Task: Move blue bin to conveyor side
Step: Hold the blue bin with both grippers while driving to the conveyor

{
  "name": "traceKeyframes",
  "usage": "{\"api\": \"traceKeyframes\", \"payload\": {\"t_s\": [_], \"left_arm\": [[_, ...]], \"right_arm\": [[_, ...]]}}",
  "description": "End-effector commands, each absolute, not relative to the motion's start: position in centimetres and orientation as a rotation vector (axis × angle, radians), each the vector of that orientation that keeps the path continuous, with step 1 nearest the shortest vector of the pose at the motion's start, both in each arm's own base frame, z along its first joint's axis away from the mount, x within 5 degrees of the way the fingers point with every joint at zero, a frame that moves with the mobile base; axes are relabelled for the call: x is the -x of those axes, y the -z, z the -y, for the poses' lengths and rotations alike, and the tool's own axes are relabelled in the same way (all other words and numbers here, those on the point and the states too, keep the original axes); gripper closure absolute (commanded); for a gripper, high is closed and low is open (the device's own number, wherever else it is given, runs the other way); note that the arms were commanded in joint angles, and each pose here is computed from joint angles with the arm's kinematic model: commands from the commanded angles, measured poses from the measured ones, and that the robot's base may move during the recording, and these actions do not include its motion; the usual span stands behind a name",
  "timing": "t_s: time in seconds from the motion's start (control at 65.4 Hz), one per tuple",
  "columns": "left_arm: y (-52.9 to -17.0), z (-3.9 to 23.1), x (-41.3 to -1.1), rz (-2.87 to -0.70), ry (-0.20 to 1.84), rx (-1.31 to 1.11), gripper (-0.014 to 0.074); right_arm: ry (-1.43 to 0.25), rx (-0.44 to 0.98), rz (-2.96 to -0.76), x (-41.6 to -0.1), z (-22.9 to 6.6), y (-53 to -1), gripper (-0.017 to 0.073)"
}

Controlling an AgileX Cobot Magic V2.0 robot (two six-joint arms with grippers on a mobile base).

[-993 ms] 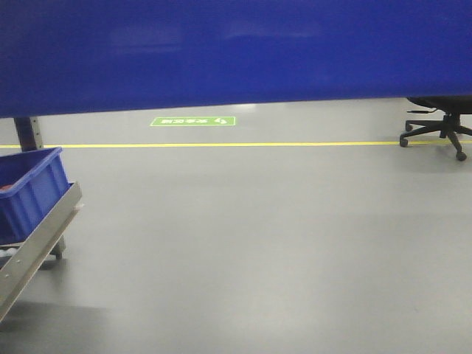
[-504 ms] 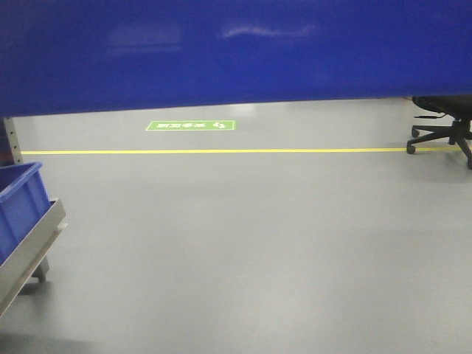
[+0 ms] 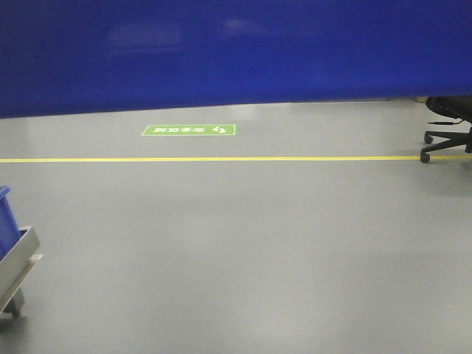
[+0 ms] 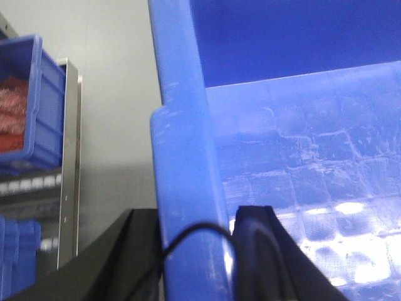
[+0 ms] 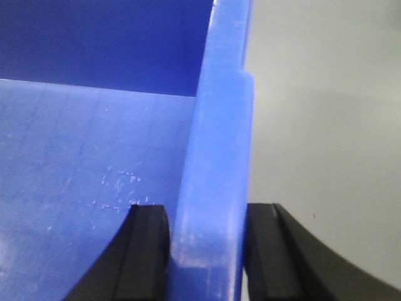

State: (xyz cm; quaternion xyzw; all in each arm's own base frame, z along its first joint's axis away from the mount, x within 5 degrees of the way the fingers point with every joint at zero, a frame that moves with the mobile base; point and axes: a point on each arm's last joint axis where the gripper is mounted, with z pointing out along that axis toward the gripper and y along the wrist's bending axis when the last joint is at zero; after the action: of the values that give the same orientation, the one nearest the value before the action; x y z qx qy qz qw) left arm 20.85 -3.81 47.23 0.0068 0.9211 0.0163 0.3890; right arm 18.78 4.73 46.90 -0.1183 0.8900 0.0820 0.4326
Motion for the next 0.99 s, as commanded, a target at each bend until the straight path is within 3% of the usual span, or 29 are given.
{"api": "traceKeyframes", "payload": {"t_s": [0.0, 0.978], "left_arm": [[-48.46, 3.98, -20.64, -2.232, -0.020, -0.055, 0.0603], [-48.52, 3.93, -20.68, -2.224, -0.027, -0.055, 0.0603]], "right_arm": [[-0.202, 0.292, -2.078, -18.52, -4.65, -48.47, 0.0637], [-0.202, 0.292, -2.078, -18.52, -4.65, -48.47, 0.0637]]}}
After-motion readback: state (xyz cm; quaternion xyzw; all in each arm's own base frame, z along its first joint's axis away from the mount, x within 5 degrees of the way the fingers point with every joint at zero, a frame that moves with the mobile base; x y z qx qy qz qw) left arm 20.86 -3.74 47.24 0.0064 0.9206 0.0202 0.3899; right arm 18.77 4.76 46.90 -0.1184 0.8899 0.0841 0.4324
